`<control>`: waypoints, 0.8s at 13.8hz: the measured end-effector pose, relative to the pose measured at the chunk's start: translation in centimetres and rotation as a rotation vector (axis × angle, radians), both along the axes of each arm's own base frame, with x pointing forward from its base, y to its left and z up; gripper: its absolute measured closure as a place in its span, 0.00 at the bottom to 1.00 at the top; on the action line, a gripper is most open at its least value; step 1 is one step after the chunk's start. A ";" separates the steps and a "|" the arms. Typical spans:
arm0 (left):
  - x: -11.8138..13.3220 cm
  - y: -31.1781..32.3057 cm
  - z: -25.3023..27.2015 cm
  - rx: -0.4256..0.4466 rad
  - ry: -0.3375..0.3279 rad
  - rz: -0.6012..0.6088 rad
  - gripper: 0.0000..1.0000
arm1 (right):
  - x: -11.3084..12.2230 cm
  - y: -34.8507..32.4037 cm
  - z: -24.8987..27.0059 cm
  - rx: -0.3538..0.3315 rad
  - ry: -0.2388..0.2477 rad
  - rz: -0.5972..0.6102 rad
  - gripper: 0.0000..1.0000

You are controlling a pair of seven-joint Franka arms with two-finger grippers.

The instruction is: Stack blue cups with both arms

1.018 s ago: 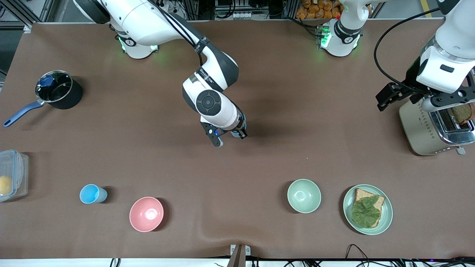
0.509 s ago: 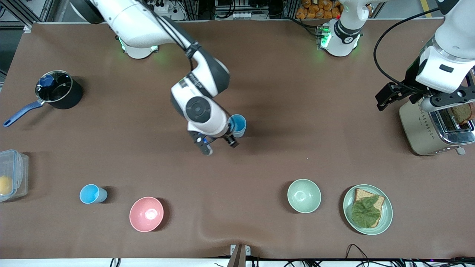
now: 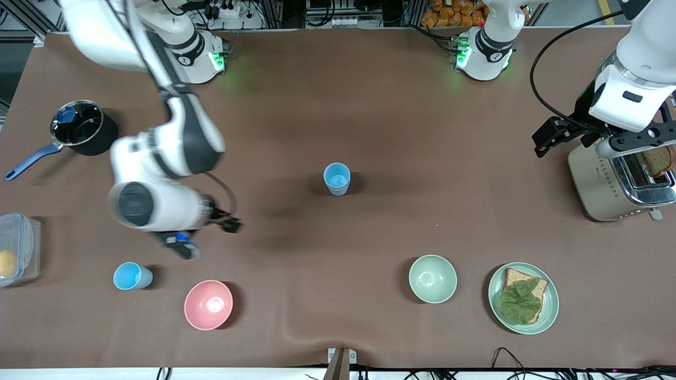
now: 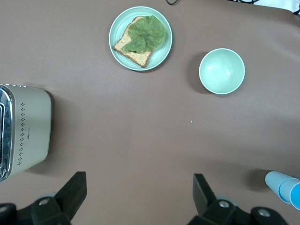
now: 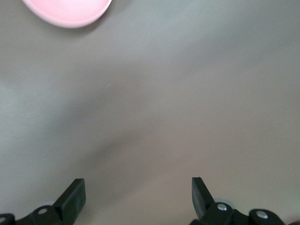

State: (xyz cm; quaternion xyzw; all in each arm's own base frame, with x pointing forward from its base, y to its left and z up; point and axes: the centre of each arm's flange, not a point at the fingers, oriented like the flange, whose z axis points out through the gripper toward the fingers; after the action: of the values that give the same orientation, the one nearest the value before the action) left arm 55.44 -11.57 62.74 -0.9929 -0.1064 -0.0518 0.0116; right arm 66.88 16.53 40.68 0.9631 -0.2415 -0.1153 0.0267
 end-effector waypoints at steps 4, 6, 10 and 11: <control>0.0 -0.2 0.1 -0.014 0.001 -0.001 0.00 | -2.1 -10.1 8.8 0.083 0.013 0.195 0.00; 0.0 -0.2 0.4 -0.015 -0.005 0.000 0.00 | -4.2 -14.2 14.3 0.130 -0.043 0.283 0.00; 0.0 -0.1 0.4 -0.016 -0.003 0.000 0.00 | -9.7 -20.9 22.7 0.144 -0.152 0.539 0.00; 0.1 -0.1 0.3 -0.016 -0.003 0.000 0.00 | -10.9 -21.4 23.6 0.135 -0.160 0.574 0.00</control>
State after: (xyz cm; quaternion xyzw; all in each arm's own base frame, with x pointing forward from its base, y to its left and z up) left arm 55.49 -11.71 63.07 -0.9929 -0.1067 -0.0524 0.0035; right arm 56.01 -4.90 64.33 0.9977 0.0475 -0.0424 -0.0249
